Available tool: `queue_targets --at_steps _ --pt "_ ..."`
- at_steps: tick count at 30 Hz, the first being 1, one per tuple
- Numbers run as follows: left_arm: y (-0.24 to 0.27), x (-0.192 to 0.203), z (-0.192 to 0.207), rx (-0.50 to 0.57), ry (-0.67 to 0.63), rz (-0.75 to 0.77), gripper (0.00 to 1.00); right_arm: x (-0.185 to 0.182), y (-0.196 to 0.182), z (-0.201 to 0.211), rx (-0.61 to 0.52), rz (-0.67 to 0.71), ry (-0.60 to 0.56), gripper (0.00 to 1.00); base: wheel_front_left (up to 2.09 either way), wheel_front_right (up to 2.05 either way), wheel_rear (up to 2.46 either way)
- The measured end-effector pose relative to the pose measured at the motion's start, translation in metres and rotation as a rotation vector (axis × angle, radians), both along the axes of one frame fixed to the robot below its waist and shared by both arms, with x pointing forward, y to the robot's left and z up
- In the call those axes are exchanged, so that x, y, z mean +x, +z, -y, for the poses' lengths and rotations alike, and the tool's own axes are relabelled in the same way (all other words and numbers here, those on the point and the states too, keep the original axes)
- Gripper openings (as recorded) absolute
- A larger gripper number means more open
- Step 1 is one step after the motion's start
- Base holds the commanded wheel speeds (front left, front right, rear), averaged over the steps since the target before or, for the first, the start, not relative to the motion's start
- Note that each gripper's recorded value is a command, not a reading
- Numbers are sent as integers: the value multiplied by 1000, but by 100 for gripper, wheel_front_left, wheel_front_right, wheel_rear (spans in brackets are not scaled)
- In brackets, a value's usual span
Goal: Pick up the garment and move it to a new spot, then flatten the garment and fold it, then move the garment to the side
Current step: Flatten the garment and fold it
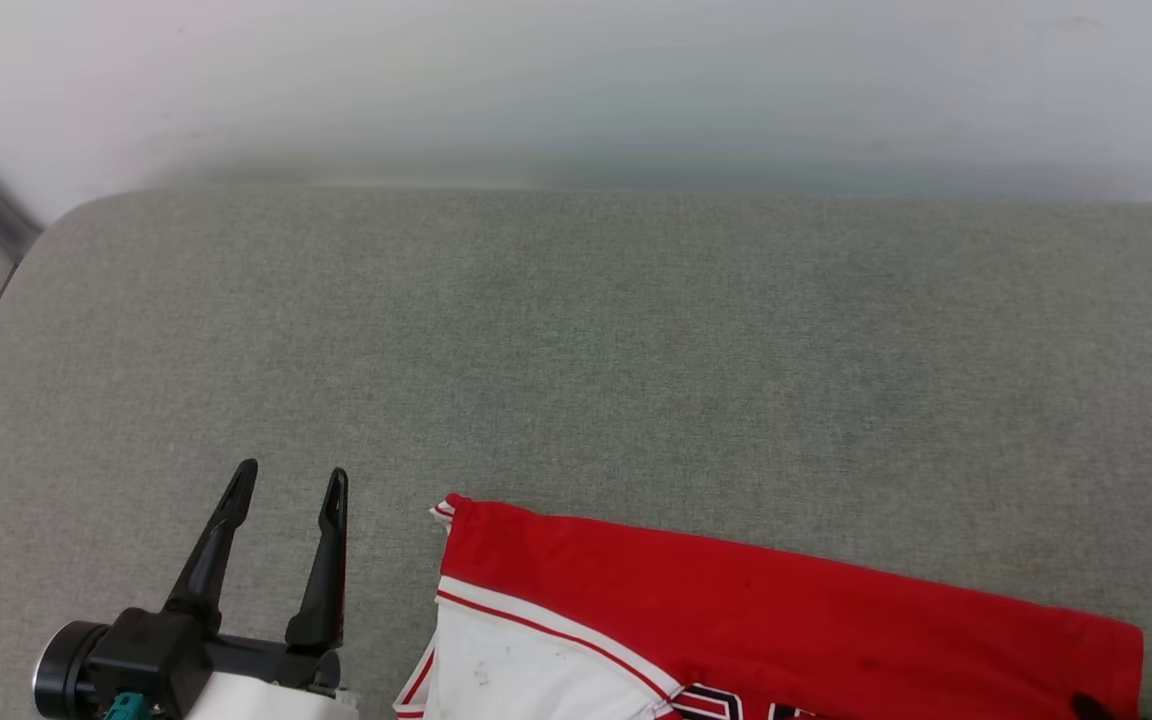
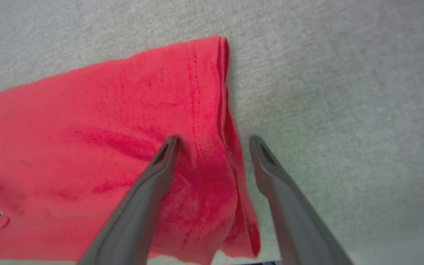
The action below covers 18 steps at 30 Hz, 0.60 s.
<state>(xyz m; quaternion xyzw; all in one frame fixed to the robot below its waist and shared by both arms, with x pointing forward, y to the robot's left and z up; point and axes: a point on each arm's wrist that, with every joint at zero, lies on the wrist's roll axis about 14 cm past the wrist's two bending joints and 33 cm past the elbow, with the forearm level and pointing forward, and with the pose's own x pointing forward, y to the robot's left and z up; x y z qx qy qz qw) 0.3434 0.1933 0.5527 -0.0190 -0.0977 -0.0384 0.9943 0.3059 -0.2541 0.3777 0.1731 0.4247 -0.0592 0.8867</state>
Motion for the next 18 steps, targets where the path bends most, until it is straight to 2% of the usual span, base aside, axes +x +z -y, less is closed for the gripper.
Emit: queue_targets --at_steps 10,18 --pt "-5 5 -11 11 26 -8 100 -3 -34 -11 39 -125 37 100 0 0 0" --pt "-4 3 -15 10 37 0 100 0 -34 -35 113 -114 78 100 0 0 0"
